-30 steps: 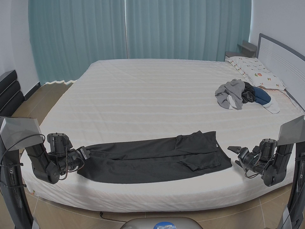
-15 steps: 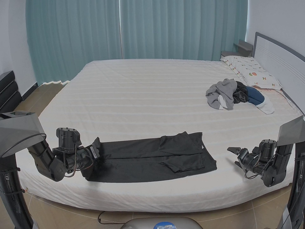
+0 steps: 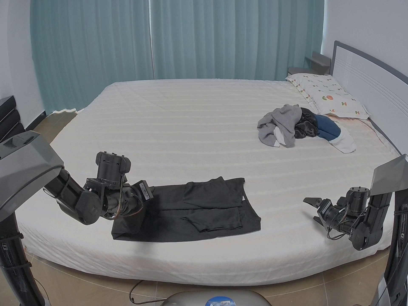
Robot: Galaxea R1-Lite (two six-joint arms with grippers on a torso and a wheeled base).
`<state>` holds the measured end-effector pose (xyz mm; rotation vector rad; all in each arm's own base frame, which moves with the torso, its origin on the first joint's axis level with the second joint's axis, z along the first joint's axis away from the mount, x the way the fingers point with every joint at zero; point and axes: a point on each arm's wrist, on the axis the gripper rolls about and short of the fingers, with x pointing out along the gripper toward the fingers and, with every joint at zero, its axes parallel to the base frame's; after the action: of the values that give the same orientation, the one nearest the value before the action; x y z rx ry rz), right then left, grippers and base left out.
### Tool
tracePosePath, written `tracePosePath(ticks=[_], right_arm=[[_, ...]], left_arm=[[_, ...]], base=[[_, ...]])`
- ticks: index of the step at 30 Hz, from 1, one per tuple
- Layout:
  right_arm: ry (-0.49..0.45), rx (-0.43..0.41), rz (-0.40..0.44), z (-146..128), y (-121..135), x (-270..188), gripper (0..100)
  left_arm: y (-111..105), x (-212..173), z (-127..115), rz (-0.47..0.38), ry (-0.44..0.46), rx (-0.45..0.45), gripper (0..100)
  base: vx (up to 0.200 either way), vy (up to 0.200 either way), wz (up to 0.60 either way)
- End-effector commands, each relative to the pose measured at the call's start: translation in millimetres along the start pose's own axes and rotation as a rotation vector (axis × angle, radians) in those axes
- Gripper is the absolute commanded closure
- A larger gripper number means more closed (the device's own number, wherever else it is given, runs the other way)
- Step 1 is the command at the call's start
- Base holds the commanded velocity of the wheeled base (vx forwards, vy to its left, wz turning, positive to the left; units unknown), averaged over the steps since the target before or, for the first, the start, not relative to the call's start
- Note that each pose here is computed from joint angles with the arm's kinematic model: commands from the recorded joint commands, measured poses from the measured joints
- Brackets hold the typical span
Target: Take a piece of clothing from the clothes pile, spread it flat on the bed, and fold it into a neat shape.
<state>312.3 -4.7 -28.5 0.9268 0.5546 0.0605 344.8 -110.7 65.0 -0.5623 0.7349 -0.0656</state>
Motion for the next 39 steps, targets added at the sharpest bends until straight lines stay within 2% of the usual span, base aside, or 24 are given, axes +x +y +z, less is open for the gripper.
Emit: tracePosePath(ticks=[1,8,12,18,22,23,29,36,39], right_arm=[[0.003,-0.001,0.001,-0.8,0.3,0.2,0],[0.004,0.0,0.0,-1.0,-0.1,0.4,0],[0.003,-0.001,0.001,-0.8,0.3,0.2,0],[0.005,0.0,-0.002,-1.6,0.2,-0.1,0],[0.009,-0.001,0.0,-2.6,0.4,0.3,0],[0.011,-0.003,0.0,-3.3,1.0,0.6,0],[0.017,-0.003,-0.001,-5.1,1.4,0.2,0],[0.019,-0.003,-0.001,-5.7,1.5,0.1,0],[0.022,-0.005,-0.003,-6.5,1.6,-0.6,0]], left_arm=[[-28.2,1.2,7.8,-0.047,0.0,-0.03,100],[-56.7,12.1,6.4,-0.06,0.053,-0.081,100],[-65.9,26.2,-2.6,-0.061,0.078,-0.069,100],[-63.1,55.0,-17.1,-0.025,0.103,-0.062,100],[-62.2,69.3,-18.9,0.023,0.052,-0.095,100],[-61.9,70.6,-19.0,0.03,0.046,-0.103,0],[-64.8,67.1,-20.5,0.024,0.051,-0.134,0],[-86.6,23.3,0.1,-0.078,0.006,-0.192,0],[-83.5,12.6,7.7,-0.082,-0.011,-0.202,0]], base=[[0.0,-0.2,0.0],[0.0,-0.2,0.0],[0.0,-0.2,0.0],[0.0,-0.033,0.0],[0.0,0.0,0.0],[0.0,0.0,0.0],[0.0,0.0,0.0],[0.0,0.0,0.0],[0.0,0.0,0.0]])
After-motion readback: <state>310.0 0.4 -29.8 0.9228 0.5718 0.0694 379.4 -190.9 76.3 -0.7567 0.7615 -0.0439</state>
